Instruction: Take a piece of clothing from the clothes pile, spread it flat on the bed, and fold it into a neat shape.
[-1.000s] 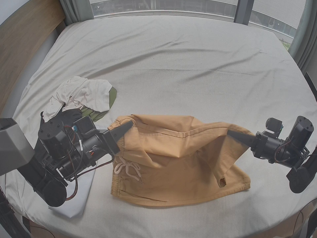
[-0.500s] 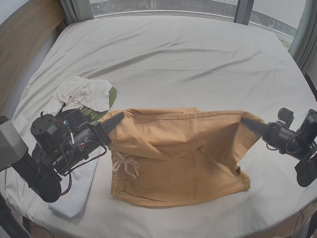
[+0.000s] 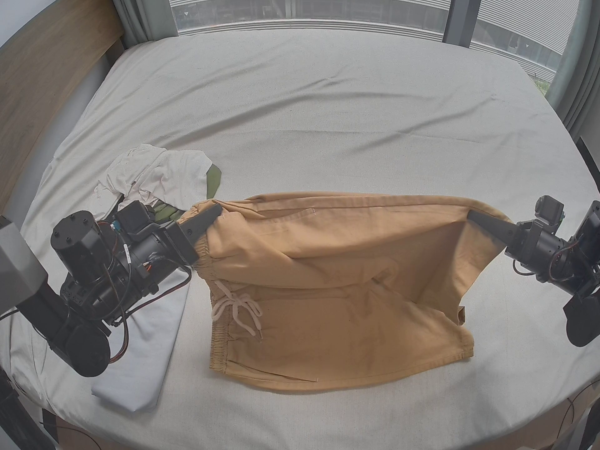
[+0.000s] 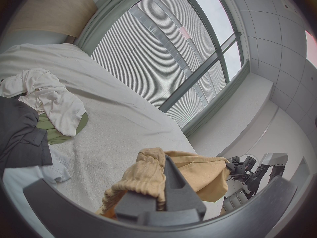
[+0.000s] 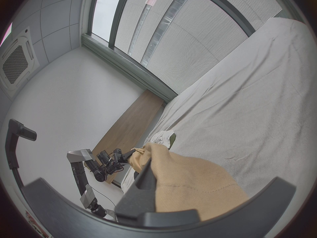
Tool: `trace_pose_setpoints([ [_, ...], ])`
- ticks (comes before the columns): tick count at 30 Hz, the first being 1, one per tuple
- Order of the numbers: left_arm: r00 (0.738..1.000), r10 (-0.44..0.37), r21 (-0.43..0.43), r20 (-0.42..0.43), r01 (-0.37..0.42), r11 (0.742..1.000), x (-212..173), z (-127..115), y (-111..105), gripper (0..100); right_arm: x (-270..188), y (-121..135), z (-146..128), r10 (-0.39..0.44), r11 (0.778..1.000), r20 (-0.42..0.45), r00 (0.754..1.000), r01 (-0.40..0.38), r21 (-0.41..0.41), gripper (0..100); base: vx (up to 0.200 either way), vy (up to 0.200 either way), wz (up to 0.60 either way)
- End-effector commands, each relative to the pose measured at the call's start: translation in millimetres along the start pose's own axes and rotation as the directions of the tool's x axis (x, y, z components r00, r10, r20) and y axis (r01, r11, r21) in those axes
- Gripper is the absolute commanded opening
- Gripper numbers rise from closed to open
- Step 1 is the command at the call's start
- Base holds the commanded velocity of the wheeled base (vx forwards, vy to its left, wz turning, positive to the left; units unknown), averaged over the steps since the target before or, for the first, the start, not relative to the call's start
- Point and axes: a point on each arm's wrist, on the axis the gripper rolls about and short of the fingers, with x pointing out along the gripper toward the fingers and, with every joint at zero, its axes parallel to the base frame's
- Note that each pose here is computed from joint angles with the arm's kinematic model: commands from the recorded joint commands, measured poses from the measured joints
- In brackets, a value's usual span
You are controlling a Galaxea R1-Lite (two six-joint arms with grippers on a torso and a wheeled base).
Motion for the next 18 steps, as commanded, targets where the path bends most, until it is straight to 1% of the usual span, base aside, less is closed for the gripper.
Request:
trace_pose_setpoints([
  [1, 1.000, 0.009, 0.002, 0.005, -0.009, 1.000, -1, 2, 2, 0, -5, -3, 6, -0.007, 1.000, 0.012, 1.000, 0.007, -0.009, 0, 0.000, 0.000, 0.00],
  [6, 1.000, 0.020, 0.005, 0.015, -0.021, 1.000, -2, 5, 6, 0, -13, -4, 12, -0.004, 1.000, 0.012, 1.000, 0.004, 0.000, 0, 0.000, 0.000, 0.00],
  [18, 0.999, 0.025, 0.008, 0.025, -0.025, 1.000, 0, 6, 10, 0, -20, -9, 19, -0.020, 1.000, 0.025, 0.999, 0.020, -0.014, 0, 0.000, 0.000, 0.00],
])
